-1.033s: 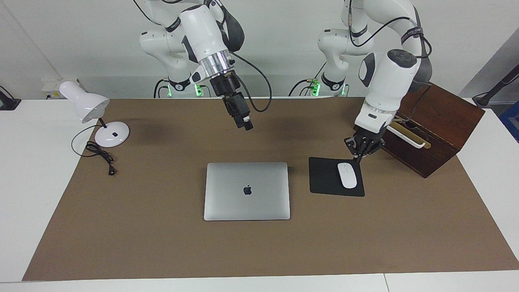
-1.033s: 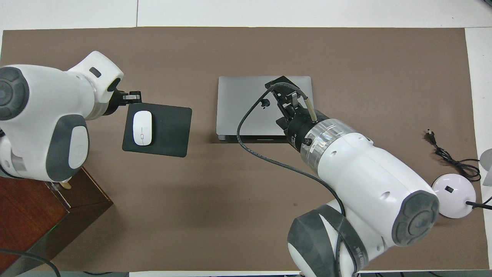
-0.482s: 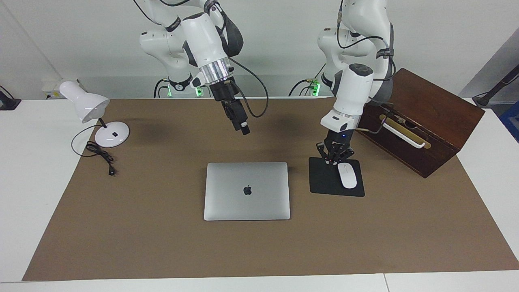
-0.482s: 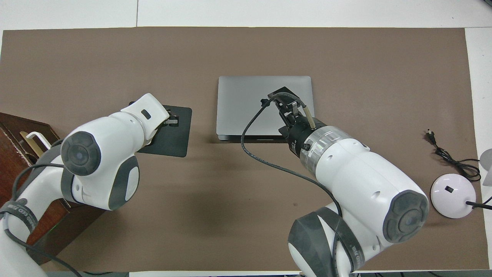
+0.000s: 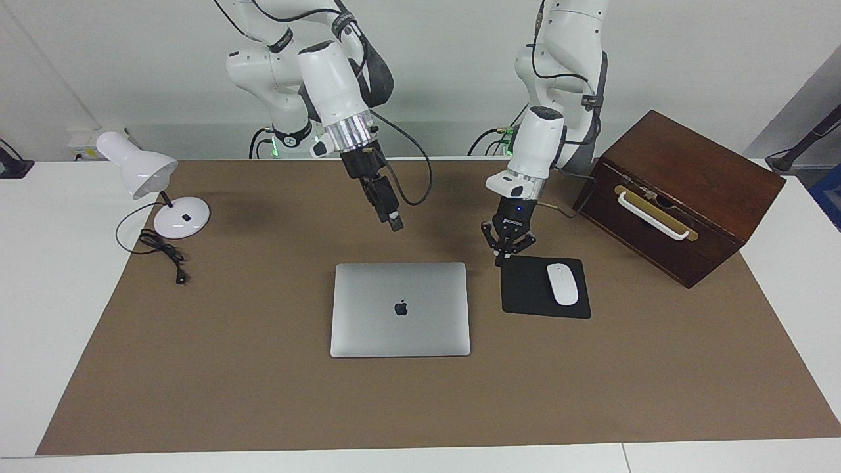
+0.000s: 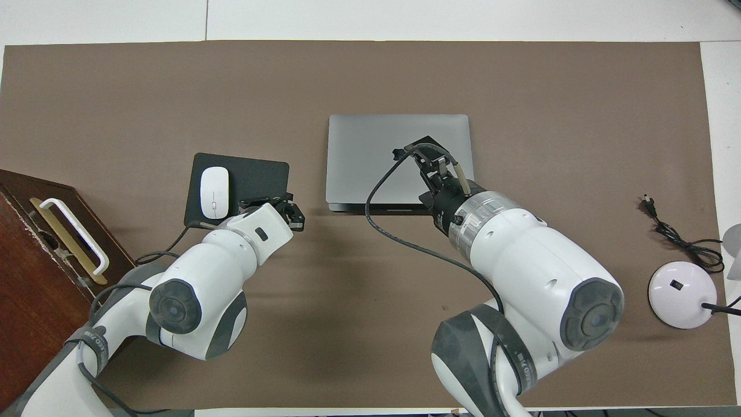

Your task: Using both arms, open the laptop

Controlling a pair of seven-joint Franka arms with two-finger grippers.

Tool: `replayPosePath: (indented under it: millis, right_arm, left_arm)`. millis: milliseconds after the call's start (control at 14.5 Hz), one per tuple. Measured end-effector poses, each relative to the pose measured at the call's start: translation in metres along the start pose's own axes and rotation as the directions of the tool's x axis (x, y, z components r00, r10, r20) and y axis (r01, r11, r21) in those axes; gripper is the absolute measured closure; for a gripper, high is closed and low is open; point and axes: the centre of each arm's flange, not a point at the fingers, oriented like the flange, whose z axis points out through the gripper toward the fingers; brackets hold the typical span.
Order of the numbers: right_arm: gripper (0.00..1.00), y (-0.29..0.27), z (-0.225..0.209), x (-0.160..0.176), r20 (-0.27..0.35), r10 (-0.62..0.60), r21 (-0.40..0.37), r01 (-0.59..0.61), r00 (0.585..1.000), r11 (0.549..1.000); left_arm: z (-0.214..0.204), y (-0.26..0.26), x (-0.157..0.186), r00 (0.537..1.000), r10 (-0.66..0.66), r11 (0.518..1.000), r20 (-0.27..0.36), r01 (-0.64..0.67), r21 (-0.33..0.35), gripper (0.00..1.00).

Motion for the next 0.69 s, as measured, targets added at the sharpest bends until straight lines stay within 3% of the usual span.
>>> replayPosePath:
  millis: [689]
  right_arm:
    - [0.0, 0.014, 0.022, 0.006, 0.002, 0.014, 0.027, -0.014, 1.0, 1.0]
  left_arm:
    - [0.01, 0.046, -0.04, 0.992, 0.104, 0.992, -0.079, -0.109, -0.066, 0.99]
